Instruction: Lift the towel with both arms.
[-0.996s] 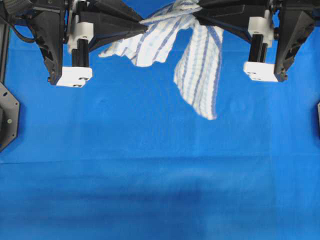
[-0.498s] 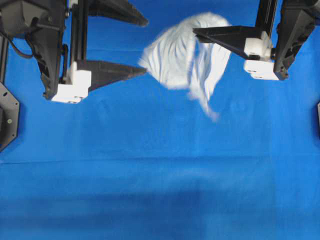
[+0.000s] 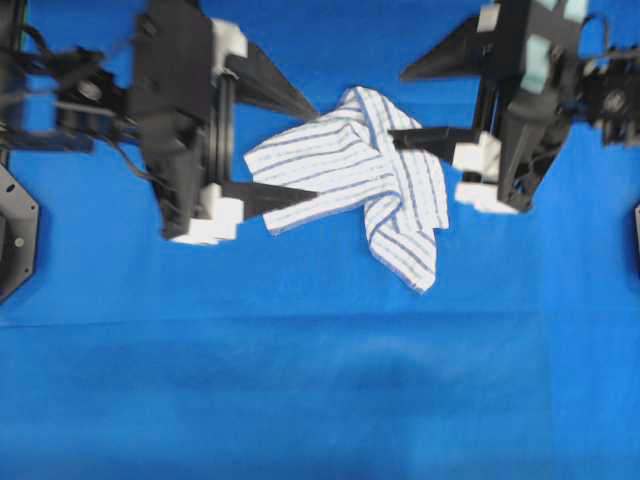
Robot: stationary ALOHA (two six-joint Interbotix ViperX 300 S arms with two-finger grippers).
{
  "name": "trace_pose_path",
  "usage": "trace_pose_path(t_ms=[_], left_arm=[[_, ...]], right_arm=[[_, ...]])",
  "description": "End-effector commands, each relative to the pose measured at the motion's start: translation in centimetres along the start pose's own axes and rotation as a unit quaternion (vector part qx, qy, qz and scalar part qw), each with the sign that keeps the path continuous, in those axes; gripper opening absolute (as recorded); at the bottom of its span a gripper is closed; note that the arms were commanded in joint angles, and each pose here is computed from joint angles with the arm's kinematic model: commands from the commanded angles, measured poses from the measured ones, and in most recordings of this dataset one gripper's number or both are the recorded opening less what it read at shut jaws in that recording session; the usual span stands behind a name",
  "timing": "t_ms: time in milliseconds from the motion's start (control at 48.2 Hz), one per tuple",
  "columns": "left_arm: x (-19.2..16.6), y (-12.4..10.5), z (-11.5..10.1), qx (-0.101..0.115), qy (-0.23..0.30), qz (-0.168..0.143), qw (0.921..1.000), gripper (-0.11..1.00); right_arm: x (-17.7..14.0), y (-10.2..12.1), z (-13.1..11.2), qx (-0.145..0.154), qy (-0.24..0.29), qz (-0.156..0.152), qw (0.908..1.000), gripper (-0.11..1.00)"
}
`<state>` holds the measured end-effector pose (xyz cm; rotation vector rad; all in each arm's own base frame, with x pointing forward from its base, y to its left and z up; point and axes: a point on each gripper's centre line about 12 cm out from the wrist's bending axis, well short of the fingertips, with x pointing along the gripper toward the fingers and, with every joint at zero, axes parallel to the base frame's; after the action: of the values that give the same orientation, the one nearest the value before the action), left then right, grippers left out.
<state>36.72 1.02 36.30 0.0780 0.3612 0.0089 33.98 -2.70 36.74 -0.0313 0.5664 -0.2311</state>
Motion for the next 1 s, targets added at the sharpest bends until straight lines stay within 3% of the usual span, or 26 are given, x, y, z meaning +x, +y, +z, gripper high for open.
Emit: trace_pose_path(t_ms=[0, 166, 353, 602, 768, 976], left_arm=[[0.8, -0.1, -0.8, 0.0, -0.018, 0.001, 0.9998, 0.9], [3.6, 0.2, -4.4, -0.002, 0.001, 0.007, 1.0, 0.9], [6.8, 0.6, -8.8, -0.006, 0.046, 0.013, 0.9989, 0.9], [11.0, 0.7, -15.6, -0.014, 0.118, 0.014, 0.9928, 0.9], [12.1, 0.5, -18.6, -0.016, 0.153, 0.011, 0.988, 0.9], [13.1, 0.3, -21.2, -0.025, 0.15, 0.014, 0.9883, 0.9]], right_arm=[[0.3, 0.3, -1.2, 0.007, -0.008, 0.011, 0.9999, 0.64], [2.4, 1.1, -5.5, 0.039, 0.017, 0.027, 0.9987, 0.64], [4.9, 1.9, -9.6, 0.055, 0.057, 0.037, 0.9961, 0.64], [9.1, 3.2, -15.6, 0.082, 0.131, 0.045, 0.987, 0.64], [11.3, 4.1, -18.6, 0.084, 0.167, 0.051, 0.9811, 0.64], [13.4, 5.0, -21.5, 0.084, 0.201, 0.058, 0.9743, 0.64]])
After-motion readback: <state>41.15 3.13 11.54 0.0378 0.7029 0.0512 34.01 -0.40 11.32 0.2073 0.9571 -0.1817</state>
